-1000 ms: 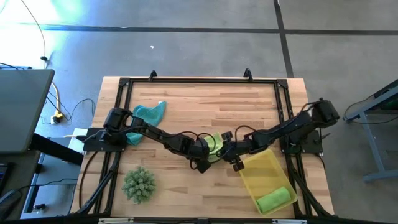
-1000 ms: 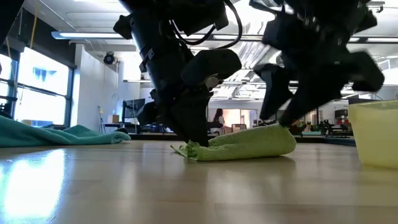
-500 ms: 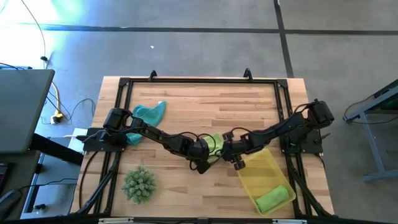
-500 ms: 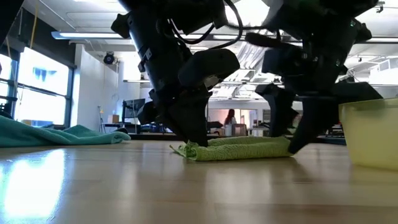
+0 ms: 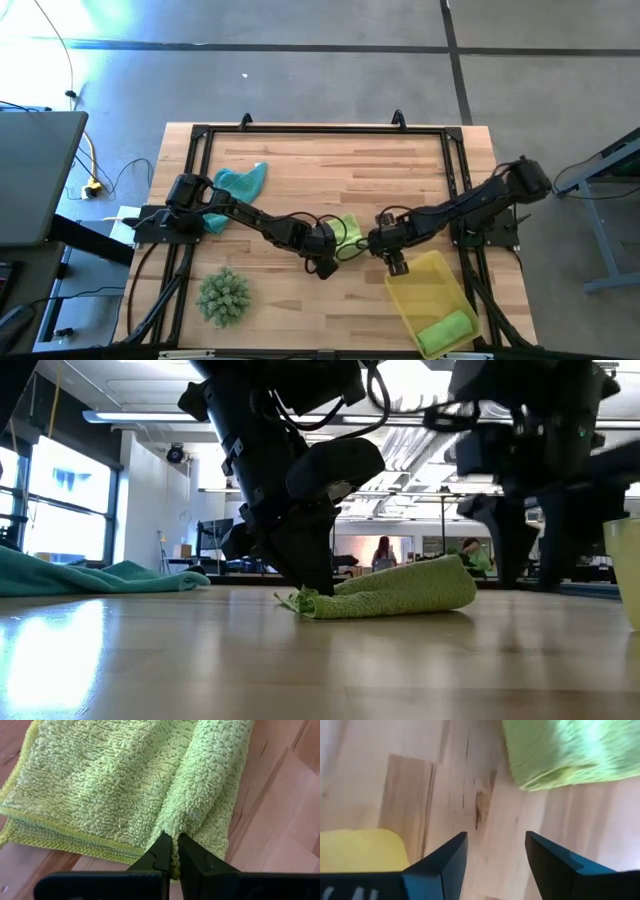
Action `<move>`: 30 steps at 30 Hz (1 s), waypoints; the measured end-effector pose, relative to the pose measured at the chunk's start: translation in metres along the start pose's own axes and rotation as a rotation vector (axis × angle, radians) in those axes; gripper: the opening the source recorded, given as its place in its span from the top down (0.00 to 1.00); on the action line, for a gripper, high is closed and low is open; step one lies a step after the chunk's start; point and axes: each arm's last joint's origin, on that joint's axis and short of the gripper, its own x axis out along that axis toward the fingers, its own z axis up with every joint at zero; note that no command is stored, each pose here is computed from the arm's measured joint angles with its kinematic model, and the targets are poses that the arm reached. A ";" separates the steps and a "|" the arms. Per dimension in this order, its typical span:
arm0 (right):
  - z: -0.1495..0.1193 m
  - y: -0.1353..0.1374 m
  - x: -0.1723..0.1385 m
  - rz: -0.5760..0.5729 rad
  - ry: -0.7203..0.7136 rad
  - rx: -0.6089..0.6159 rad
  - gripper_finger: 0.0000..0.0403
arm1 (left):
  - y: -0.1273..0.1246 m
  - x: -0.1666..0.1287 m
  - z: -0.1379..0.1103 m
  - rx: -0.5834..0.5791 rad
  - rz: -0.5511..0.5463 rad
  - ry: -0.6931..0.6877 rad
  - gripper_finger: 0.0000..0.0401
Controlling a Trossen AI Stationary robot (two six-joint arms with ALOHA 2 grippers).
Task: Roll microfiber towels into tight, uniform cylinder then place into a basket
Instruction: Roll the light green microfiber cloth
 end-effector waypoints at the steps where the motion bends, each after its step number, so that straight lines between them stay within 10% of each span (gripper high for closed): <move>1: 0.000 0.000 -0.006 -0.006 -0.016 -0.001 0.52 | 0.000 0.000 0.000 0.000 0.000 0.000 0.98; 12: 0.020 -0.004 -0.024 -0.173 -0.368 -0.299 0.52 | 0.001 -0.001 0.000 0.000 0.010 0.005 0.98; 30: 0.022 -0.014 0.017 -0.118 -0.262 -0.332 0.52 | 0.003 0.000 0.002 0.020 0.013 0.009 0.98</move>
